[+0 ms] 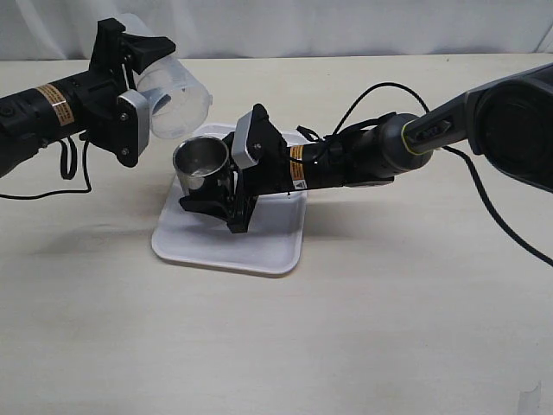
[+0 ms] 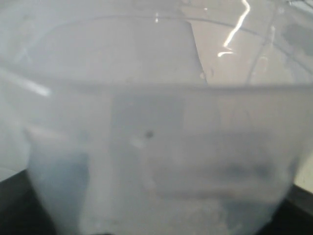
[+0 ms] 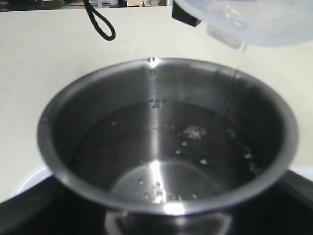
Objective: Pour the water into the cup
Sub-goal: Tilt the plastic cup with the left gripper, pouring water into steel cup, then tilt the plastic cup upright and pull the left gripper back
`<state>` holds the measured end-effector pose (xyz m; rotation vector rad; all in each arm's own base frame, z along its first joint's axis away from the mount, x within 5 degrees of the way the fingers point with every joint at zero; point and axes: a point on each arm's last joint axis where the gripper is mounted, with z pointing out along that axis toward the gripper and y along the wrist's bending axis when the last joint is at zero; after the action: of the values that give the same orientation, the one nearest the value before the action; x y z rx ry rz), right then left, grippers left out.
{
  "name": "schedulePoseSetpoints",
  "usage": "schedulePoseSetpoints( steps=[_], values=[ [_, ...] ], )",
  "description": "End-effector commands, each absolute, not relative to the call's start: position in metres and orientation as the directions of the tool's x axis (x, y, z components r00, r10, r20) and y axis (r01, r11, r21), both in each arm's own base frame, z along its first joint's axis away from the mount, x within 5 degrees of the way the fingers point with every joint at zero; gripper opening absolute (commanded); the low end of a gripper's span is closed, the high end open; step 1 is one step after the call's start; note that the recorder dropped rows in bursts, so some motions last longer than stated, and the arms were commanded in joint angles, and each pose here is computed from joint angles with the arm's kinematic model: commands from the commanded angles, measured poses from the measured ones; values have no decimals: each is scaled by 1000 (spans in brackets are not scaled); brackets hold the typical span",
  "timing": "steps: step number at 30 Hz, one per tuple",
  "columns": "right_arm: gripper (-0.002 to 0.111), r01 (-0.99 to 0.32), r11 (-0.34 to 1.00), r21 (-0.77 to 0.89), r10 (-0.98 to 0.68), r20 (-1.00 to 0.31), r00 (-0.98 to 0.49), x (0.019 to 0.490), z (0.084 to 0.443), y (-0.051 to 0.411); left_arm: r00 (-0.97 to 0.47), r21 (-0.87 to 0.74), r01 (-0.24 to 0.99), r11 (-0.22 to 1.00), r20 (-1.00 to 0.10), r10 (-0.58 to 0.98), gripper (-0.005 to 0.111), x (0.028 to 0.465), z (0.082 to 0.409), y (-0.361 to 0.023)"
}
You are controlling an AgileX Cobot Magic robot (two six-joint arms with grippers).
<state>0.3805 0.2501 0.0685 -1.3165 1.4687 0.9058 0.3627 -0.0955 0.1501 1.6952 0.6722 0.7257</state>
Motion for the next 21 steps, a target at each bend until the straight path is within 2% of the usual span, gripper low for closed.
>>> schedulePoseSetpoints(
  steps=[1,21],
  values=[
    [4,-988,141,-68,-258,-966,30,381,77,252,647,979,36,-201,131,751,0,364,156,-97],
    [4,-988,141,-68,-258,-966,30,381,77,252,650,979,13,-203,146,746,0,364,157,-98]
  ],
)
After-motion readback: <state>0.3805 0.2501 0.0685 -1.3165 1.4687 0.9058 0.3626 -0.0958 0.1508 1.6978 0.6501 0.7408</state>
